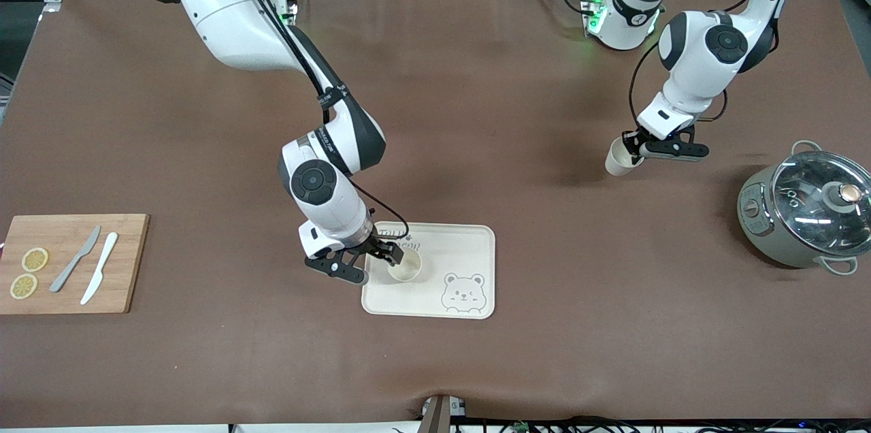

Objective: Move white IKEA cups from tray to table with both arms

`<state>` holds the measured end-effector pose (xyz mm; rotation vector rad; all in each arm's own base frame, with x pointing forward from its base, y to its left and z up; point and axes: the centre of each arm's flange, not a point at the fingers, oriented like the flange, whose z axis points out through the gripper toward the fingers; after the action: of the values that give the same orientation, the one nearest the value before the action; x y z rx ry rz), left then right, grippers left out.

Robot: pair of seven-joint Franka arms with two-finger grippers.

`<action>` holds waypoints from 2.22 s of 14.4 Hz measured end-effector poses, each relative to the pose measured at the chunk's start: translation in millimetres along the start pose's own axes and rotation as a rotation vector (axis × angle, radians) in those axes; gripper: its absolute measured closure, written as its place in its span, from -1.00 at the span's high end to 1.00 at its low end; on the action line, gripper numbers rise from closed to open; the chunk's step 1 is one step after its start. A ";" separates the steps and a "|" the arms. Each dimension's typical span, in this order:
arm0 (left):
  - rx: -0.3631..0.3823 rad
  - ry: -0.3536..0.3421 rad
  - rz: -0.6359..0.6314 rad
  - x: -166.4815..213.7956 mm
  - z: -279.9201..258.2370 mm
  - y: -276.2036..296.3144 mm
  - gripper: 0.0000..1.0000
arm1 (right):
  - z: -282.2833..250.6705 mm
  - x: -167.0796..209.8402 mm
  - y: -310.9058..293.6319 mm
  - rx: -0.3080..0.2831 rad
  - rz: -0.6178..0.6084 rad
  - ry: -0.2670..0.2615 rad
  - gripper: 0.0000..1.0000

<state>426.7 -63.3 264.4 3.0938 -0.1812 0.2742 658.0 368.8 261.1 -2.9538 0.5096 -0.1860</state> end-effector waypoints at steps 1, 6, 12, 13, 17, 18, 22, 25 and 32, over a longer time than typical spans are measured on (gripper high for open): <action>0.002 0.009 0.000 -0.5 6.2 -0.3 -0.90 | 3.2 -0.2 -0.5 0.004 -0.001 0.003 1.00; 0.013 0.023 0.003 -8.1 48.0 -1.4 -0.90 | 19.7 -5.5 -5.9 0.016 -0.010 0.014 1.00; 0.010 0.028 0.013 -6.0 49.1 3.1 -0.90 | 43.3 -13.3 -7.9 0.019 -0.025 0.023 1.00; 0.009 0.028 0.014 -6.0 49.1 4.3 -0.90 | 45.4 -14.3 -8.5 0.020 -0.030 0.028 1.00; -0.007 0.028 -0.007 -6.4 49.1 13.3 -0.90 | 48.9 -16.2 -9.6 0.021 -0.034 0.031 1.00; -0.011 0.027 -0.010 -6.7 49.2 15.8 -0.90 | 48.8 -16.0 -9.6 0.021 -0.034 0.032 1.00; -0.013 0.027 -0.012 -6.8 49.2 17.0 -0.90 | 48.1 -14.8 -9.3 0.021 -0.032 0.035 0.52; -0.017 0.026 0.001 -7.3 49.4 23.1 -0.59 | 47.6 -13.3 -8.7 0.021 -0.030 0.037 -0.07; -0.019 0.033 0.002 -4.3 47.9 24.3 0.71 | 49.3 -13.2 -8.6 0.021 -0.030 0.037 -0.88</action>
<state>428.0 -88.9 216.9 3.0688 -0.1848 0.3208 655.6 387.0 212.7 -2.9442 0.4660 -0.2485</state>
